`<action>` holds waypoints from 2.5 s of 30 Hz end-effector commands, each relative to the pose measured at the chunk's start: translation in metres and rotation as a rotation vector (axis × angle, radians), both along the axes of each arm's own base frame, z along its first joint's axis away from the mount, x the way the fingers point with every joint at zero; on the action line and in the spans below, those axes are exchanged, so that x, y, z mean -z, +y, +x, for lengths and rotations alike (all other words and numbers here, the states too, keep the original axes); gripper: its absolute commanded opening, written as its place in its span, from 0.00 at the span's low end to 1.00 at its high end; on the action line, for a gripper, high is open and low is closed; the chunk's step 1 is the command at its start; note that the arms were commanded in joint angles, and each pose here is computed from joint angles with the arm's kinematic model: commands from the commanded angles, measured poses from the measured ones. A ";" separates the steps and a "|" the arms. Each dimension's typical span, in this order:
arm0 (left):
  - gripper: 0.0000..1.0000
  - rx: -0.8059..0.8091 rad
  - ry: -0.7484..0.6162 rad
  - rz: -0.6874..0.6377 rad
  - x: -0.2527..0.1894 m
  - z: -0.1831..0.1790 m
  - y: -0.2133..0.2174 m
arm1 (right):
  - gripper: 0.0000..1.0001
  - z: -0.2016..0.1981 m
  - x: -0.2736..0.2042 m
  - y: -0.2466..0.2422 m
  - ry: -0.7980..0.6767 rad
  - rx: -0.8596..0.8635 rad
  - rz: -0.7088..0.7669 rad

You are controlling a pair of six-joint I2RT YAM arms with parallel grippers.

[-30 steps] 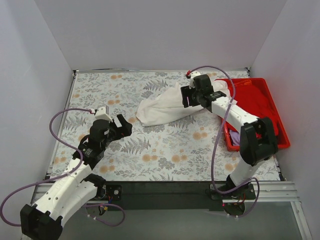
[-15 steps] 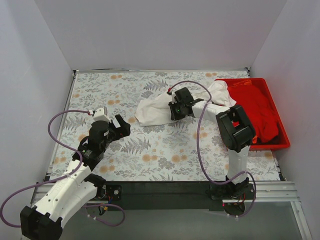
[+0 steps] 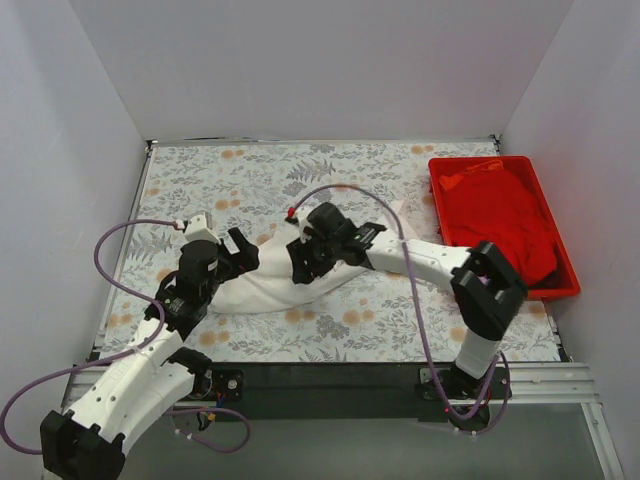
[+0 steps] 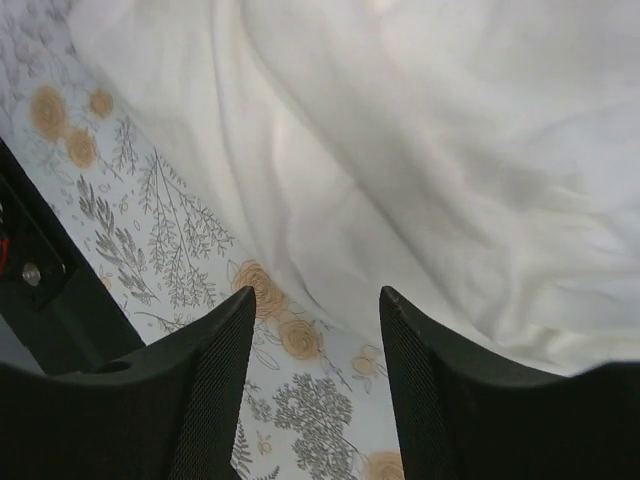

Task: Fold and stack the t-shirts
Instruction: Move the tshirt to the center of the board, then flatten the tshirt out

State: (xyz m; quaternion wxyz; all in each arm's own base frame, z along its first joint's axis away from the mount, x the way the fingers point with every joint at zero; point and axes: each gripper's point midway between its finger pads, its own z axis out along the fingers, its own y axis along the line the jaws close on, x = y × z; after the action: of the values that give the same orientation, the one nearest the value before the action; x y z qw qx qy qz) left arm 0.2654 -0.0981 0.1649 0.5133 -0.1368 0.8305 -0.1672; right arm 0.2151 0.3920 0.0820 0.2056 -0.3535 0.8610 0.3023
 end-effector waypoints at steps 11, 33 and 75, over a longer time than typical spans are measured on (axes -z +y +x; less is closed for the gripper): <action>0.93 -0.074 0.223 0.025 0.047 0.027 -0.011 | 0.58 0.115 -0.018 -0.188 -0.101 0.499 -0.036; 0.90 -0.277 0.386 -0.077 0.077 0.038 0.065 | 0.61 0.048 0.034 -0.262 0.107 0.653 -0.127; 0.10 0.585 0.436 0.044 0.070 0.118 -0.113 | 0.61 0.027 0.003 -0.252 0.006 0.566 -0.096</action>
State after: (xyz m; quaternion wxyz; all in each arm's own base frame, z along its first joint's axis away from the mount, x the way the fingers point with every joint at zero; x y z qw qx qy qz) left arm 0.3758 -0.2155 0.0566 0.2002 0.0690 0.9404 -0.2662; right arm 0.2383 0.1418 0.0773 0.2549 -0.1016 0.9397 0.2040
